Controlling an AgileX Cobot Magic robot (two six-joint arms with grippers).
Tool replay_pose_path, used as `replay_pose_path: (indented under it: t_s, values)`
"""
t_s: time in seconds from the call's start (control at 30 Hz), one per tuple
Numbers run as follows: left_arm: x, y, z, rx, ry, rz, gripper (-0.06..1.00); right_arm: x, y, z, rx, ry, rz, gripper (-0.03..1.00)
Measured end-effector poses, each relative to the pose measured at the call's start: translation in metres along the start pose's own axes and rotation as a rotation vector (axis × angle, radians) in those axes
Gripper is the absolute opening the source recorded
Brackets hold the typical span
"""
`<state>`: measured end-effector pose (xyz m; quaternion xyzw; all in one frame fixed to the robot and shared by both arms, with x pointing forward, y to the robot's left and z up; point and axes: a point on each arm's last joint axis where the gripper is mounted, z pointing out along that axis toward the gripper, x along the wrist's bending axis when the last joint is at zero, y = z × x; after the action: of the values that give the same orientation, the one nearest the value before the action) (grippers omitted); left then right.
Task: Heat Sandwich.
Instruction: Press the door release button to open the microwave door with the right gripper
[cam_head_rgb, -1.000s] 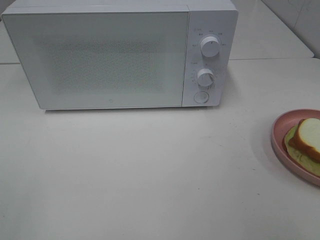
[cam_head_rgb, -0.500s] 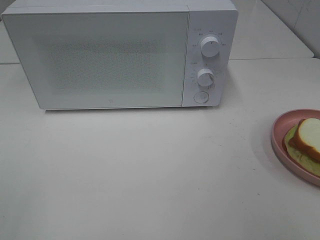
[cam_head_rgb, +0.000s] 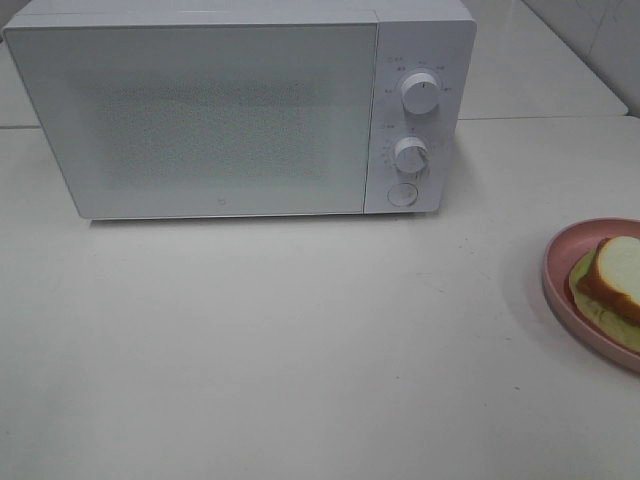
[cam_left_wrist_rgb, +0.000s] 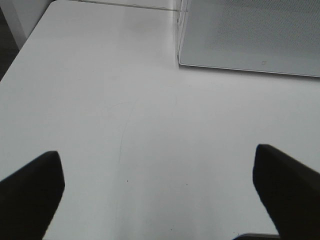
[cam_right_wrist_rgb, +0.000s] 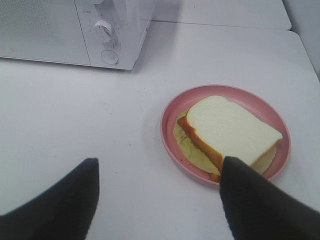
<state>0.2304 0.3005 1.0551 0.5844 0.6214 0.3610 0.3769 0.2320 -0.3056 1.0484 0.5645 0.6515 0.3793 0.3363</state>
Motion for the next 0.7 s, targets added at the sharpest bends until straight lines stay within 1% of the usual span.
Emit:
replay_pose_path:
  t_s: [0.37,0.5,0.53,0.6,0.67,0.7]
  values:
    - [0.0,0.0,0.0,0.0,0.0,0.0,0.96,0.0,0.001,0.0,-0.006,0.0,0.0,0.68]
    - [0.0,0.0,0.0,0.0,0.0,0.0,0.96,0.0,0.011,-0.001,-0.074,0.001,-0.002,0.67]
    - [0.0,0.0,0.0,0.0,0.0,0.0,0.96,0.0,0.018,0.001,-0.108,-0.002,-0.007,0.66]
    - [0.0,0.0,0.0,0.0,0.0,0.0,0.96,0.0,0.025,0.004,-0.146,-0.002,-0.011,0.66]
    - [0.0,0.0,0.0,0.0,0.0,0.0,0.96,0.001,0.029,0.006,-0.163,-0.003,-0.013,0.65]
    - [0.0,0.0,0.0,0.0,0.0,0.0,0.96,0.001,0.036,0.01,-0.191,-0.001,-0.017,0.64]
